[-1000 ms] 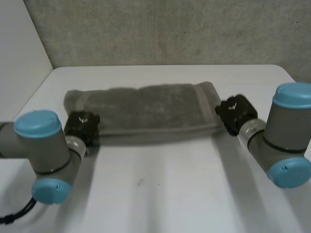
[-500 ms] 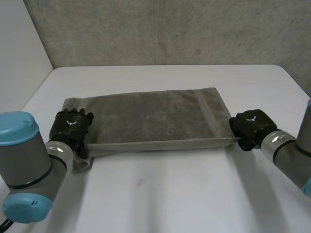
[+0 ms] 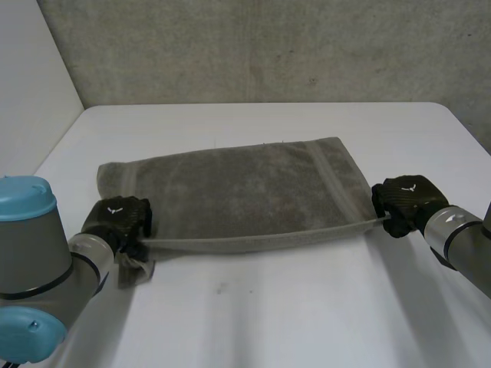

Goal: Fold the towel.

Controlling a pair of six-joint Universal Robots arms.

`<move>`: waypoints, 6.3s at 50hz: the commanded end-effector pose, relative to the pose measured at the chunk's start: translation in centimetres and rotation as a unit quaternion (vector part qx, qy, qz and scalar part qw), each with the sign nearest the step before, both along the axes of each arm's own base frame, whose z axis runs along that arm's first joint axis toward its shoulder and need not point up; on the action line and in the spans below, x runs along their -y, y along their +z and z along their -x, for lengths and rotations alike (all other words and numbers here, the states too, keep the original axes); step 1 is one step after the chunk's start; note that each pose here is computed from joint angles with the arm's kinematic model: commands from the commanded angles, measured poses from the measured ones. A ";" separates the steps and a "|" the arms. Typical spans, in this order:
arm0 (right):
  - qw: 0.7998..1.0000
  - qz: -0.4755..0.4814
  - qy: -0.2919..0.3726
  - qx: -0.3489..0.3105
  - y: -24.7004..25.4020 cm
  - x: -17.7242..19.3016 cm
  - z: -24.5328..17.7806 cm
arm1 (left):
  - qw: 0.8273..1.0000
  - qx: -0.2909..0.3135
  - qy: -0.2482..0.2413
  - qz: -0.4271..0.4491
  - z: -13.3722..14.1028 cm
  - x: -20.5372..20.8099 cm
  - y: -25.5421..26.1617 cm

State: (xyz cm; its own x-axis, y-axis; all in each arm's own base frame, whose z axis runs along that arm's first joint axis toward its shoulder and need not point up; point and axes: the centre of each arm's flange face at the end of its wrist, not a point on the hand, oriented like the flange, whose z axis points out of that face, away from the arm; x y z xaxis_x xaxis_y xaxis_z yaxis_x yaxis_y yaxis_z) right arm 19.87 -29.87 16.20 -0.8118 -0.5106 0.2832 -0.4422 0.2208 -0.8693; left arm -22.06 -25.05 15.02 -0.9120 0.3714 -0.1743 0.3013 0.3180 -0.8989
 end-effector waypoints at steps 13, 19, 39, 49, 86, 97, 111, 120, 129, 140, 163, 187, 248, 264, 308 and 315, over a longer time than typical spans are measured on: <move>1.000 0.016 0.010 0.001 0.7 -0.3 -0.1 | 0.973 0.155 -0.120 0.125 1.1 2.2 3.4; 1.000 0.015 0.014 -0.001 0.6 -0.6 -0.3 | 0.964 0.213 -0.145 0.066 -0.2 1.9 0.1; 1.000 0.012 0.014 -0.003 0.3 -0.6 -0.3 | 0.998 0.012 -0.068 0.003 -0.5 -1.1 2.4; 1.000 0.009 0.014 -0.003 0.1 -0.7 -0.3 | 0.987 -0.162 -0.004 -0.005 -0.6 -1.8 5.8; 0.974 0.222 0.023 0.024 19.4 -2.6 -0.4 | 0.978 -0.028 -0.040 0.202 -0.9 -1.6 19.7; 0.971 0.225 0.037 -0.066 23.9 -2.7 -0.3 | 0.994 0.044 -0.069 0.074 -0.3 1.0 19.3; 0.970 0.153 0.030 -0.188 13.3 4.9 -4.3 | 0.987 0.131 -0.091 -0.009 0.8 8.4 10.3; 0.870 0.483 -0.095 -0.023 25.2 8.0 -5.5 | 0.915 0.034 -0.035 0.400 3.1 13.7 23.9; 0.831 0.546 -0.105 0.028 28.3 5.4 -4.6 | 0.853 -0.019 0.007 0.521 2.6 12.1 28.7; 0.926 0.374 0.020 -0.039 15.9 4.6 -5.8 | 0.959 0.037 -0.019 0.279 1.5 11.2 14.7; 0.991 0.084 0.038 -0.101 2.8 -0.6 -2.4 | 0.987 0.093 -0.127 0.016 0.3 3.5 -3.1; 0.997 0.055 -0.030 -0.038 3.4 0.3 1.9 | 0.991 0.117 -0.046 0.034 -1.9 2.1 -2.1; 0.963 0.132 -0.008 -0.236 2.0 5.5 -1.2 | 0.967 0.199 -0.083 0.136 0.1 11.0 1.5; 0.946 0.227 -0.014 -0.230 -0.4 9.4 -3.8 | 0.967 0.202 -0.065 0.142 1.0 15.2 -1.7; 0.998 -0.006 -0.013 -0.063 -2.6 1.9 2.4 | 0.987 -0.095 0.009 0.129 -0.2 4.7 5.0; 0.998 0.000 -0.017 -0.067 -3.2 2.5 2.7 | 0.987 -0.095 0.010 0.129 -0.2 4.7 5.0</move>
State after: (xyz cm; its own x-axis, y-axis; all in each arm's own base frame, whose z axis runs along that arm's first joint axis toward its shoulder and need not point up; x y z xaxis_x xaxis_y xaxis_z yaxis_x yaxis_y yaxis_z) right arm 17.41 -31.85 13.51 -0.7828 -0.4961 0.3758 -0.5419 0.2464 -0.8036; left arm -21.87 -29.71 20.00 -0.9437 0.3201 -0.0833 0.1133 0.0762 -0.9906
